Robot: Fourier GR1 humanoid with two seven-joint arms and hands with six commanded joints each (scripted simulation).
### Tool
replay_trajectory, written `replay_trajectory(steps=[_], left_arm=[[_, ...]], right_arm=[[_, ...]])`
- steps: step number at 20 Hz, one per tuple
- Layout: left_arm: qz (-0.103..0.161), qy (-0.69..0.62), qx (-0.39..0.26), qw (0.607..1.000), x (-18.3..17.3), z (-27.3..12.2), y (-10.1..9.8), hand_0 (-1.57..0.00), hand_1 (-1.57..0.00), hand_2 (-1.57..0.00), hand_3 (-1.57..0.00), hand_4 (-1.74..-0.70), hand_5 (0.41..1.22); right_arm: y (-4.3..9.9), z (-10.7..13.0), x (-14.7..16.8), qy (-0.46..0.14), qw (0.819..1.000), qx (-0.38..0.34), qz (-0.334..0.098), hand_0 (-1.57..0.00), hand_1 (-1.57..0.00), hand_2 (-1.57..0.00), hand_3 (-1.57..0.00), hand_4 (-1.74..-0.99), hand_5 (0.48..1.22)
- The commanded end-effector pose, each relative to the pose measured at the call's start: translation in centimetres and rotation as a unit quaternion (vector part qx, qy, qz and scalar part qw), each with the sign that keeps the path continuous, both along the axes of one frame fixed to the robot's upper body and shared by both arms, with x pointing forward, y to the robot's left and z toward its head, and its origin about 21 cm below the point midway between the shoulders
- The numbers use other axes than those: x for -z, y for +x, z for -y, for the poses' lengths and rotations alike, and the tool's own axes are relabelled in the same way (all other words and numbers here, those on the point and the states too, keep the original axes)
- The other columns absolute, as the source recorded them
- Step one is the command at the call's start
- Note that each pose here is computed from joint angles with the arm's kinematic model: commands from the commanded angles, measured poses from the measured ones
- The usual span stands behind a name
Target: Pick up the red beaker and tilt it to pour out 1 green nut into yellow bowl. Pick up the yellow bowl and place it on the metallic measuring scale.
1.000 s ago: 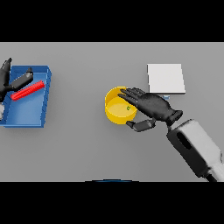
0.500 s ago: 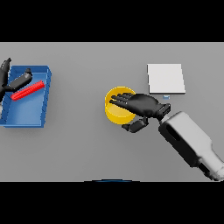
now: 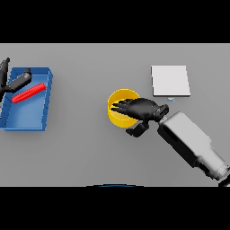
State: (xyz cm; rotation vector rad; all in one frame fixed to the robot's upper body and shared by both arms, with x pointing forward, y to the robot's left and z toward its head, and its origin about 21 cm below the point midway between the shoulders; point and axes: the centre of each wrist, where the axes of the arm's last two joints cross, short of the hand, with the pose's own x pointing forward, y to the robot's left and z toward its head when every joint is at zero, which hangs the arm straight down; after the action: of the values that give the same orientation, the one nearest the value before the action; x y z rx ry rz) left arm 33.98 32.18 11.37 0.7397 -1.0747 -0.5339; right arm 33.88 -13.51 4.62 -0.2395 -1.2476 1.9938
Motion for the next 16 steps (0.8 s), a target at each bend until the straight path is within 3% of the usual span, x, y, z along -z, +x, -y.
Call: replay_trajectory(steps=[1,4,6,7,10,12,16], left_arm=[[-0.002,-0.003,0.002,1.0,0.2,-0.1,0.1,0.0,0.0,0.0,0.0,-0.79,0.729],[0.0,-0.005,0.005,1.0,0.0,0.4,0.2,0.0,0.0,0.0,0.0,-0.79,0.723],[0.005,-0.005,0.003,1.0,0.1,0.1,0.1,0.0,0.0,0.0,0.0,-0.79,0.723],[0.007,-0.005,0.002,1.0,-0.1,0.0,0.2,0.0,0.0,0.0,0.0,-0.8,0.725],[0.003,-0.006,-0.001,1.0,-0.1,0.0,-0.1,0.0,0.0,0.0,0.0,-0.8,0.728],[0.002,-0.006,0.004,1.0,-0.1,0.2,-0.2,0.0,0.0,0.0,0.0,-0.8,0.727],[0.004,-0.006,0.001,1.0,-0.2,-0.1,-0.5,0.0,0.0,0.0,0.0,-0.8,0.726]], right_arm=[[0.0,-0.5,-0.1,-0.002,1.0,0.005,0.005,0.0,0.0,0.0,-0.01,-1.308,0.729],[0.0,-0.5,0.1,-0.024,1.0,0.01,0.012,-0.09,-0.11,-0.13,-0.16,-1.362,0.82],[0.0,-0.3,0.1,-0.024,1.0,0.0,0.007,-0.51,-0.44,-0.39,-0.36,-1.425,0.964],[-0.1,-0.2,0.2,-0.023,1.0,-0.001,0.002,-0.72,-0.66,-0.62,-0.47,-1.488,1.016],[0.2,-0.3,-0.4,-0.04,0.999,-0.009,-0.026,-1.14,-1.11,-1.09,-0.87,-1.604,1.116],[0.4,-0.2,-0.4,-0.04,0.999,-0.011,-0.032,-1.29,-1.27,-1.26,-1.02,-1.649,1.154],[-0.1,-0.1,-1.0,-0.043,0.999,-0.004,-0.028,-1.46,-1.45,-1.39,-1.17,-1.703,1.193]])
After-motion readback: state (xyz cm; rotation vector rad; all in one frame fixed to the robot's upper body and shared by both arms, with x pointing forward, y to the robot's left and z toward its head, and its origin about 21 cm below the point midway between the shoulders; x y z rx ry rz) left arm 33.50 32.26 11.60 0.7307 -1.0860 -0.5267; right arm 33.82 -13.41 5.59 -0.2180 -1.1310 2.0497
